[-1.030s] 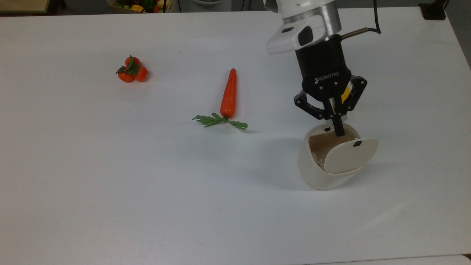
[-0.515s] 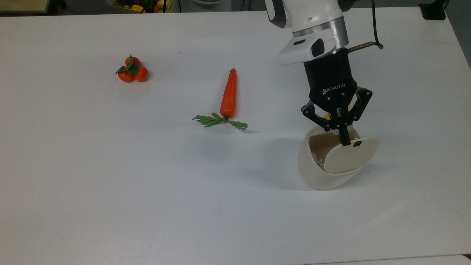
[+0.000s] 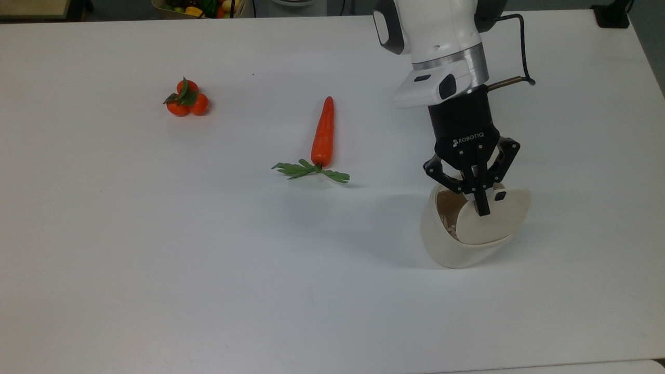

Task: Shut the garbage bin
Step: 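Lower the gripper onto the raised lid and push it down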

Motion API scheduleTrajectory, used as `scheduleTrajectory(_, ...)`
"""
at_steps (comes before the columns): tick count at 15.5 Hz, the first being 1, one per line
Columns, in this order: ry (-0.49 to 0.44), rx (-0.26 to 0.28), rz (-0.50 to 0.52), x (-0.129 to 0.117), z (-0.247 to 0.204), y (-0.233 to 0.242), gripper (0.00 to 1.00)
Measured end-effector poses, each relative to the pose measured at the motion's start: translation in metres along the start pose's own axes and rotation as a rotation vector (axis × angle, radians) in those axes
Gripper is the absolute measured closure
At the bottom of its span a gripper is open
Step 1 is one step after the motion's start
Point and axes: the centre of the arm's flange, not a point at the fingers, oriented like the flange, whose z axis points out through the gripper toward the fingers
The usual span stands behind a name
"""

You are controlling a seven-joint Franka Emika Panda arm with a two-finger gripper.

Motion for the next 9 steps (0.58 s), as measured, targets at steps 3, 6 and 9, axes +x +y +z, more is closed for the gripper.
scheduleTrajectory(3, 0.0, -0.001, 0.001, 0.0, 0.0, 0.001, 0.99)
scheduleTrajectory(6, -0.007, 0.005, 0.001, -0.003, 0.002, -0.002, 0.99)
scheduleTrajectory(9, -0.025, 0.018, 0.002, -0.011, 0.006, -0.008, 0.99)
